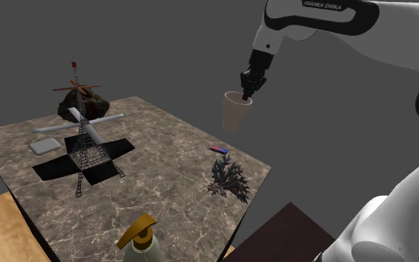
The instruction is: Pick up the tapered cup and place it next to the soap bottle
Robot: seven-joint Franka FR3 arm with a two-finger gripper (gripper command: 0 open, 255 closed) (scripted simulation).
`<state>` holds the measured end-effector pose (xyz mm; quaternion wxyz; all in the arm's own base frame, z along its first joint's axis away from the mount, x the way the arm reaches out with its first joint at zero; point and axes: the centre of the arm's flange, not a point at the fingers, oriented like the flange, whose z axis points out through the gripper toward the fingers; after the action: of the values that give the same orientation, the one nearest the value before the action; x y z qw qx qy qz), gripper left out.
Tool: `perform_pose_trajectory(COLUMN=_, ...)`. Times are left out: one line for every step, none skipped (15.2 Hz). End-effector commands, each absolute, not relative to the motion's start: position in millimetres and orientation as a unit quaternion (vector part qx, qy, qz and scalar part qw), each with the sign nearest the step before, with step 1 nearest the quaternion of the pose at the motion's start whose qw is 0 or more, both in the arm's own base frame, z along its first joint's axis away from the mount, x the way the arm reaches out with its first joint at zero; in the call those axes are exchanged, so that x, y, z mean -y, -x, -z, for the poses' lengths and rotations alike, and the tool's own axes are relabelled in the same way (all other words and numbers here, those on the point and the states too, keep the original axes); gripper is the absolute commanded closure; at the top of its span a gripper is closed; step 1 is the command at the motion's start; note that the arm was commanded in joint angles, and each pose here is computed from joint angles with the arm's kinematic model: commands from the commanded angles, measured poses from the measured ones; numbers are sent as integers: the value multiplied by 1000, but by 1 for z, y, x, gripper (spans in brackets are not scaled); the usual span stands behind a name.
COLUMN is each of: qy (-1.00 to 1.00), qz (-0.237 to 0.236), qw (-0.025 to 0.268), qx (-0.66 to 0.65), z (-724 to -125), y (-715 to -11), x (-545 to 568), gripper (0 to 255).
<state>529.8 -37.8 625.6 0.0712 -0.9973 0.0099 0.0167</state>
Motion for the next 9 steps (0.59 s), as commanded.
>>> perform_pose_trajectory(qy=997, qz=-16, qw=71, qx=-11, z=-627, y=-523, x=12, gripper=255)
perform_pose_trajectory(qy=997, qz=-16, qw=71, qx=-11, z=-627, y=-521, x=-1, gripper=255)
perform_pose_trajectory(qy=997, qz=-16, qw=71, qx=-11, z=-627, y=-520, x=-14, gripper=255)
perform_pose_trajectory(qy=997, qz=-16, qw=71, qx=-11, z=-627, y=-518, x=-27, gripper=255)
perform_pose_trajectory(qy=997, qz=-16, qw=71, qx=-11, z=-627, y=-516, x=-40, gripper=255)
perform_pose_trajectory(qy=997, qz=-16, qw=71, qx=-11, z=-627, y=-514, x=-53, gripper=255)
perform_pose_trajectory(qy=997, qz=-16, qw=71, qx=-11, z=-627, y=-512, x=-66, gripper=255)
perform_pose_trajectory(qy=997, qz=-16, qw=71, qx=-11, z=-627, y=-510, x=-79, gripper=255)
perform_pose_trajectory(qy=997, qz=-16, qw=71, qx=-11, z=-627, y=-508, x=-92, gripper=255)
